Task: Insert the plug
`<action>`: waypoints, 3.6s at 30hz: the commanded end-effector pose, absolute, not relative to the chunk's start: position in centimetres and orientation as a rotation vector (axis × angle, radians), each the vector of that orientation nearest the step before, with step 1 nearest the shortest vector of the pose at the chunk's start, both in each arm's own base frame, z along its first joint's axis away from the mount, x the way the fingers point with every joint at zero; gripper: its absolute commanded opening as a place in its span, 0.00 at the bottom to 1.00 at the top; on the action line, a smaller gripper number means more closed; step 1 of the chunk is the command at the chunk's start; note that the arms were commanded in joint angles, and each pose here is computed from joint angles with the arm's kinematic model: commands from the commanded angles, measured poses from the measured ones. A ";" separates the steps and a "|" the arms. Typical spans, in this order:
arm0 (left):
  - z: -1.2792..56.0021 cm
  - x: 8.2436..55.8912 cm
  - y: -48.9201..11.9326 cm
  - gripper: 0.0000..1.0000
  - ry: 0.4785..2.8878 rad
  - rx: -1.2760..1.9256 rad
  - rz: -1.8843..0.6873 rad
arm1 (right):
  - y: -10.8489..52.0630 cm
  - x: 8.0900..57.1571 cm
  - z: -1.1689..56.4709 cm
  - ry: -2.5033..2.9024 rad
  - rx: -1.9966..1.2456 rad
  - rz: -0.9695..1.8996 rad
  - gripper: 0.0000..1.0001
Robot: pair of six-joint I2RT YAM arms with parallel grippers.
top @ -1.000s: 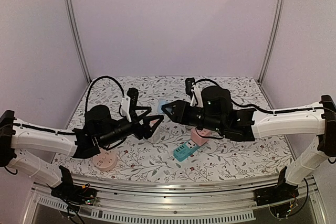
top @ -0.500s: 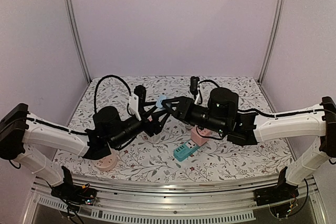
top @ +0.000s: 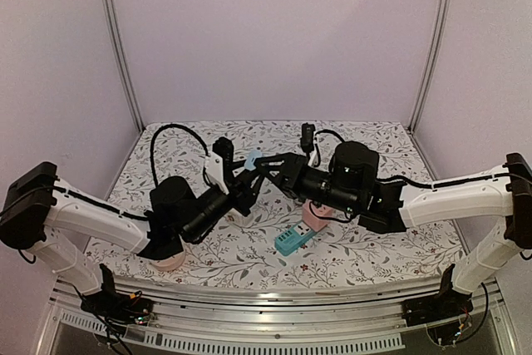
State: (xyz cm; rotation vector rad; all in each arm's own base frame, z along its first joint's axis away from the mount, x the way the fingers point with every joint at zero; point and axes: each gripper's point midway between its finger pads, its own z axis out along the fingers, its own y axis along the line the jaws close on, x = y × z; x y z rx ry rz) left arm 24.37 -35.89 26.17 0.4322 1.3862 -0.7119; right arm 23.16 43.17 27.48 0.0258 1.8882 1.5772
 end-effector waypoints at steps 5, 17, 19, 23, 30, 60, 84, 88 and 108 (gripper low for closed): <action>27.5 23.9 -36.0 0.13 1.321 0.426 -0.686 | 43.5 22.6 26.2 1.918 0.025 1.599 0.25; 26.9 21.5 -35.6 0.00 1.341 0.595 -0.697 | 41.7 22.6 24.0 1.989 -0.026 1.434 0.93; 26.2 20.6 -35.6 0.00 1.371 0.658 -0.715 | 40.8 22.4 23.8 2.007 -0.070 1.365 0.99; 25.2 19.7 -34.5 0.00 1.420 0.691 -0.735 | 38.5 22.8 22.6 2.053 -0.137 1.141 0.99; 23.2 18.8 -34.8 0.00 1.538 0.748 -0.791 | 32.5 23.9 22.5 2.048 -0.221 0.724 0.99; 12.6 19.4 -45.7 0.00 1.623 0.774 -0.904 | 23.2 23.5 21.3 1.954 -0.105 0.463 0.99; 9.1 23.0 -47.1 0.00 1.642 0.736 -0.776 | 21.7 23.2 21.2 1.897 -0.071 0.484 0.99; 8.6 23.4 -47.0 0.00 1.651 0.731 -0.778 | 21.8 23.1 21.2 1.897 -0.075 0.483 0.99; 7.2 24.8 -46.8 0.00 1.662 0.726 -0.727 | 22.3 23.3 20.6 1.906 -0.091 0.476 0.99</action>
